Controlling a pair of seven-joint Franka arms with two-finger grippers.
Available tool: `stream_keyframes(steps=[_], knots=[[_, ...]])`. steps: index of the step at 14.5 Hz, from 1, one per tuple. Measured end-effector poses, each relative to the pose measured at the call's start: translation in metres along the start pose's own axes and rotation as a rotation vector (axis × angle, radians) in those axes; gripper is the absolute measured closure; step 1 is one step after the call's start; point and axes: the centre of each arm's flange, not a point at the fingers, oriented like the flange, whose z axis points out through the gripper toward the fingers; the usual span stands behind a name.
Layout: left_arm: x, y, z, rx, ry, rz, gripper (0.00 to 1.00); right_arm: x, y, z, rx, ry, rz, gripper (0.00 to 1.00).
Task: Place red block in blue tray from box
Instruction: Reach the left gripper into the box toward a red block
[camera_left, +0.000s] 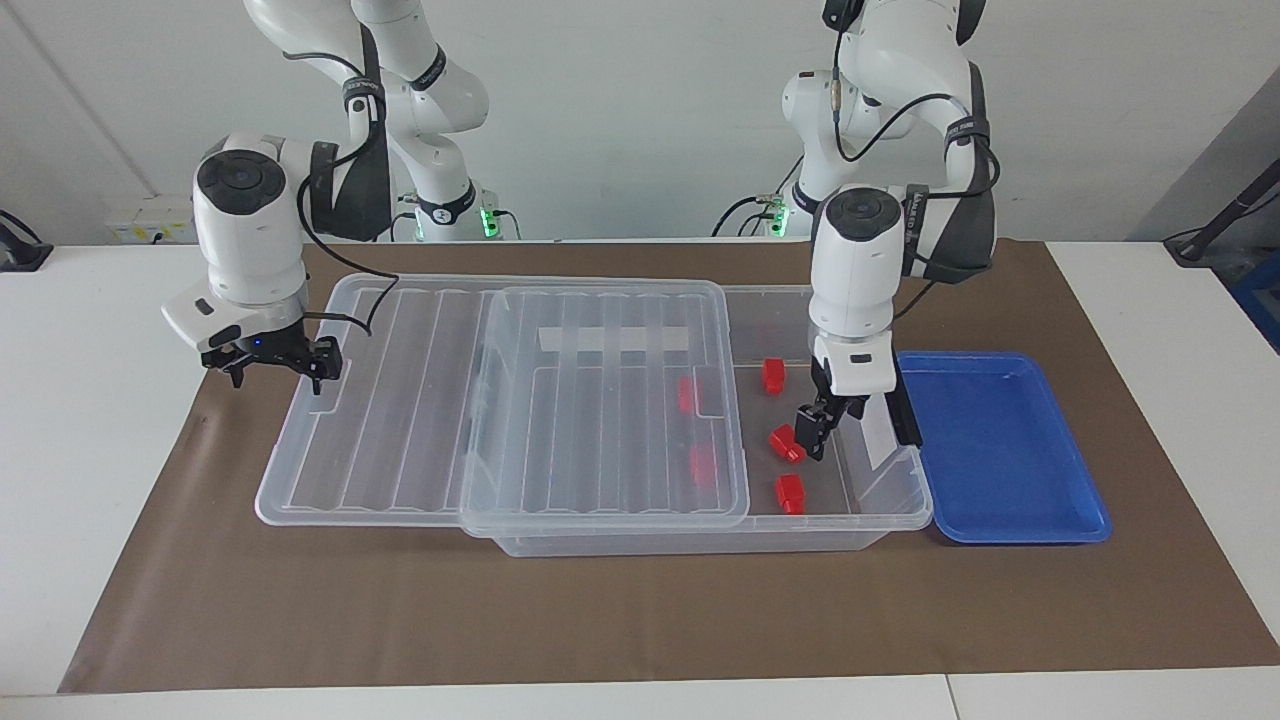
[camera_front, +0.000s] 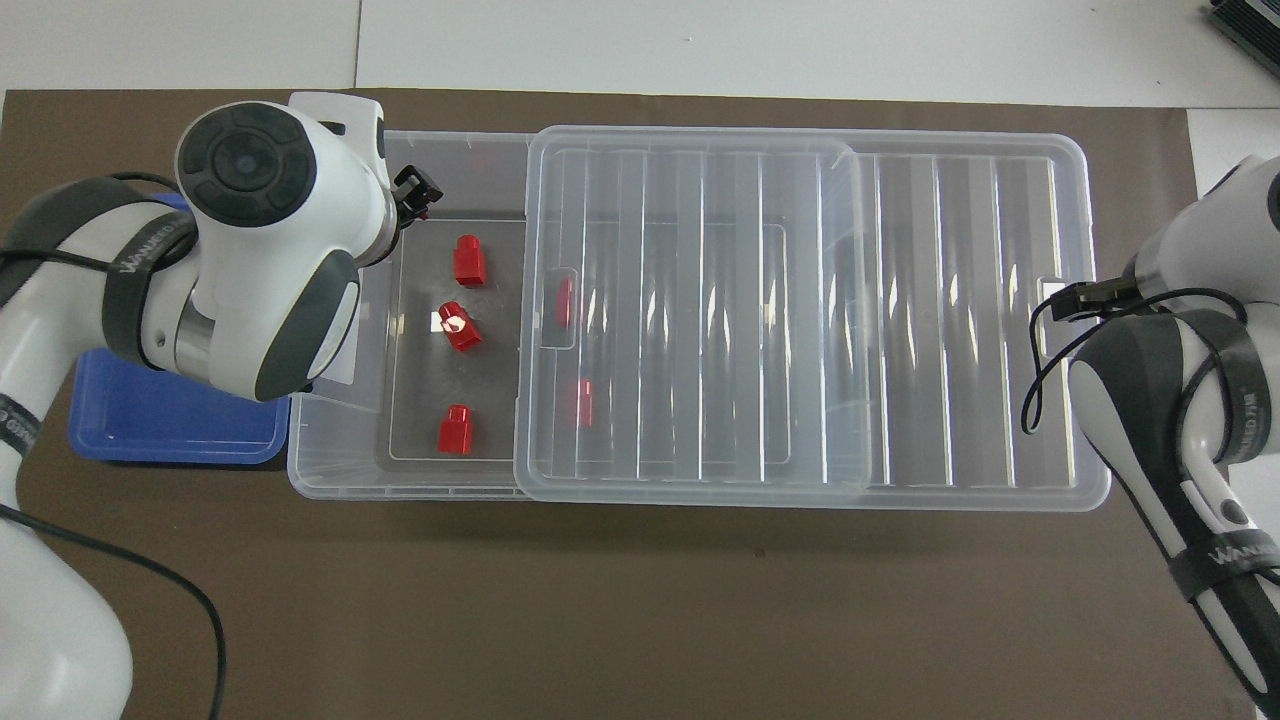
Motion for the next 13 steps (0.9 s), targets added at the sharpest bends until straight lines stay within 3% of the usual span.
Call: stream_keyframes(steps=[5, 13], knots=[[-0.023, -0.001, 0.035, 0.035, -0.006, 0.051, 0.0, -0.001, 0.004, 0.0, -0.002, -0.001, 0.005, 0.0], [-0.046, -0.018, 0.077, 0.004, -0.017, 0.075, 0.0, -0.002, 0.007, -0.002, -0.028, 0.002, -0.006, 0.0]])
